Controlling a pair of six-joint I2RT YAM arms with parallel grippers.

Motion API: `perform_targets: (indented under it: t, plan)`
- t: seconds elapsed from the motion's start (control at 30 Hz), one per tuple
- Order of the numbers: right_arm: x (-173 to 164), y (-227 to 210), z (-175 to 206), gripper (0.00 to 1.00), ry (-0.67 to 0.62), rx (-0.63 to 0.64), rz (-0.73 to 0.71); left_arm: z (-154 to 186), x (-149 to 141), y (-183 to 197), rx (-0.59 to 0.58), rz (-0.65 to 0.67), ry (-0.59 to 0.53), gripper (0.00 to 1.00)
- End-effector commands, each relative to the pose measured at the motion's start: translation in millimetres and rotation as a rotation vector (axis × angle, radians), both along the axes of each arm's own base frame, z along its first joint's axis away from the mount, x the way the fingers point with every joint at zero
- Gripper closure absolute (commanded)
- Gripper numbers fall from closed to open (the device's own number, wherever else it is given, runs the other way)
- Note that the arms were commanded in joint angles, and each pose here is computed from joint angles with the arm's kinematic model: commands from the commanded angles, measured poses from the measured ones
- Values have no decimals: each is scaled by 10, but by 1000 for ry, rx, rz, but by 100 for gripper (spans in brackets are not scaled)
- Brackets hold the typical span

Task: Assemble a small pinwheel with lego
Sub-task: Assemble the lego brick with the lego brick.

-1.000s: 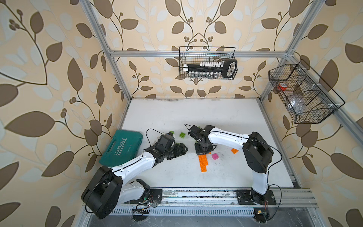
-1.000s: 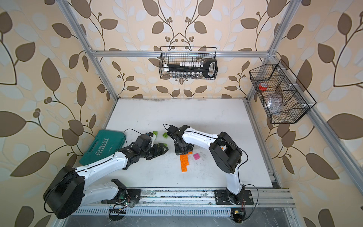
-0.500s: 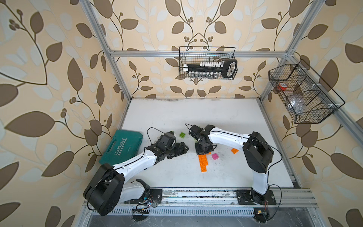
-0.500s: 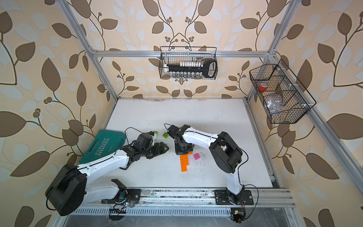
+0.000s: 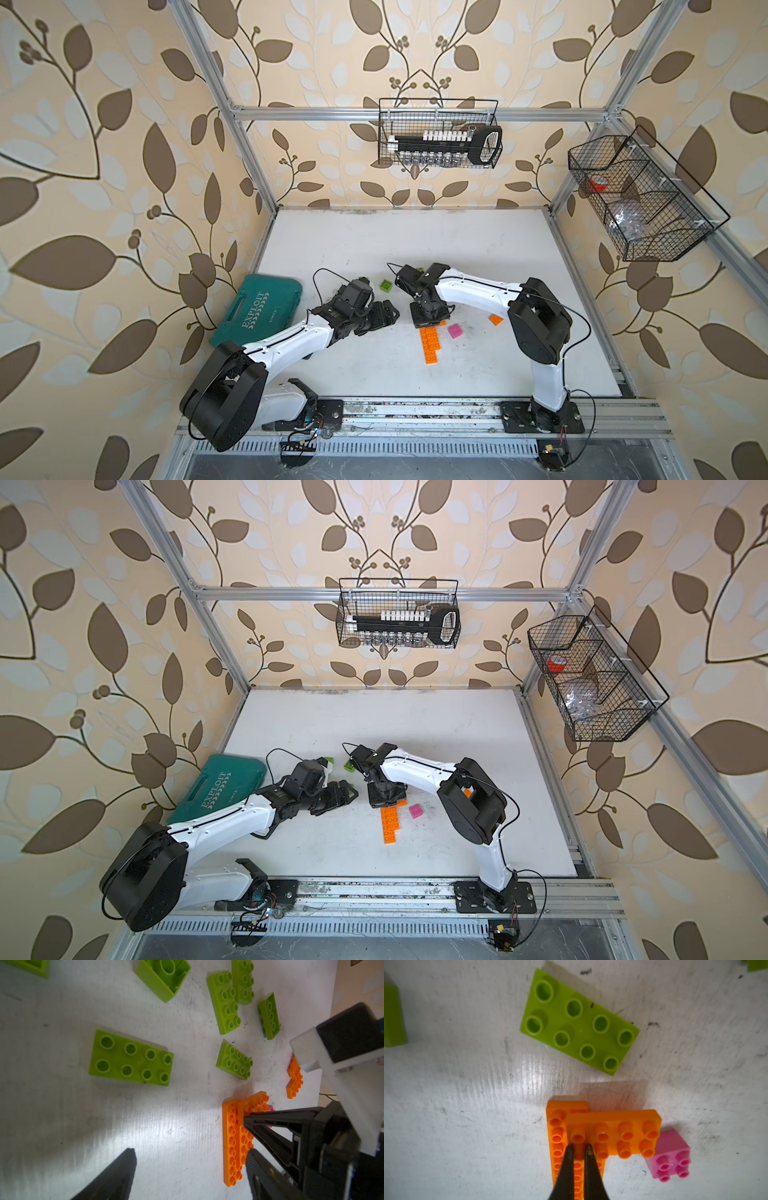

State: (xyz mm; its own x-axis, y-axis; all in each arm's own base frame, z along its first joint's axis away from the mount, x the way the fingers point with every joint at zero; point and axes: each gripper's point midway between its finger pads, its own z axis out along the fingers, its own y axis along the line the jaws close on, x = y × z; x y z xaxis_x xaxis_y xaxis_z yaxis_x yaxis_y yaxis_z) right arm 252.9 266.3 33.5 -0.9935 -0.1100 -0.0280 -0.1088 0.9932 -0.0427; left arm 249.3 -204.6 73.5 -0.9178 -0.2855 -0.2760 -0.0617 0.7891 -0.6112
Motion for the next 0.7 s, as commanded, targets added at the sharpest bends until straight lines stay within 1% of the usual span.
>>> perform_targets:
  t: [0.0,0.07,0.13,0.4,0.57,0.67]
  plan:
    - [-333,-257,-534,99,177,-79,-38,72,23,-25,-6,-18,-8,15]
    - [-340,-244,-536,99,200,-16,-87,72,26,-26,-6,-18,-8,15]
    - [-324,-258,-517,98,198,14,-116,70,23,-26,-6,-18,-7,15]
    - [-241,-335,-436,99,158,-34,-89,67,19,-19,-7,-15,-8,15]
    - [-81,-360,-174,99,89,-64,-47,116,78,-49,-5,-21,-23,15]
    - [-67,-358,-90,98,82,-51,-43,142,121,-113,-19,-34,-28,15]
